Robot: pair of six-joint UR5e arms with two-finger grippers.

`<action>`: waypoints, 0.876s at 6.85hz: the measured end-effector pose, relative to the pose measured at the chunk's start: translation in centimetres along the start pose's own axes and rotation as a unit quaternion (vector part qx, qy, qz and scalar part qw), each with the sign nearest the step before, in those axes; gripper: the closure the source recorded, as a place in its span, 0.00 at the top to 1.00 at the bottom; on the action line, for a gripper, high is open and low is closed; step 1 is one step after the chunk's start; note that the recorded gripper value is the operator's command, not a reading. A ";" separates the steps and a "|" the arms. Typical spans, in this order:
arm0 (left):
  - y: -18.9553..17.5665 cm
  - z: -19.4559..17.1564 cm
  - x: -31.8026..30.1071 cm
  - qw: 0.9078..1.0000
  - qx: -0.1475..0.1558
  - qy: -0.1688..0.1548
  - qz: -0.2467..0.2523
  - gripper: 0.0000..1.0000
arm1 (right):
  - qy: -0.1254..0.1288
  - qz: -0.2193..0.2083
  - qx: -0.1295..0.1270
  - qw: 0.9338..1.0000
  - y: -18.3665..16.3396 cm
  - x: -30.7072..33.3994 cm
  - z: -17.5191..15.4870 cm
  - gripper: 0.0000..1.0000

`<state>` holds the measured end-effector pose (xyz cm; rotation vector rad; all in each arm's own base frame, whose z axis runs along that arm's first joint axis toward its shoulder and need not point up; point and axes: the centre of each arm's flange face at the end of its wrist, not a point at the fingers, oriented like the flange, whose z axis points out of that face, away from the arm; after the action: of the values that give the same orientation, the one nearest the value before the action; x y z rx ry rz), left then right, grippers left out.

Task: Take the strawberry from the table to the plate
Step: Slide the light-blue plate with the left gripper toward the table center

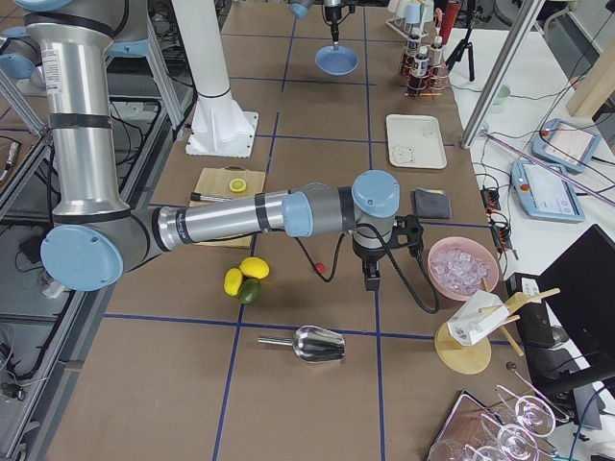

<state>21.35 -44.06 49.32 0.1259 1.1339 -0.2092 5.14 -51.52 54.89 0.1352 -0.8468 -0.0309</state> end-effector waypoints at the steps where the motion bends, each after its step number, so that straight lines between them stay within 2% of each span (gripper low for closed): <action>1: -1.0 0.9 4.8 0.999 0.004 0.028 -0.047 0.00 | 0.000 -0.001 0.001 1.000 0.0 -0.1 0.0 1.00; 2: -0.5 3.2 10.6 0.995 -0.001 0.052 -0.091 0.00 | 0.000 0.000 0.001 1.000 0.0 -0.1 0.0 1.00; 3: 0.6 5.7 16.6 0.991 -0.002 0.059 -0.124 0.00 | -0.001 0.005 0.001 1.000 -0.1 -0.8 0.0 1.00; 5: 5.2 11.2 28.5 0.985 0.017 0.031 -0.170 0.00 | -0.006 0.029 -0.001 1.000 -0.2 -5.2 0.2 1.00; 6: 8.5 13.6 31.3 0.984 0.024 0.022 -0.176 0.00 | -0.010 0.042 -0.006 0.999 0.0 -7.7 0.7 1.00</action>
<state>48.07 -41.79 26.52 -0.0287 1.1906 -0.5511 -0.51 -51.01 49.61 0.0884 -0.8705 0.0419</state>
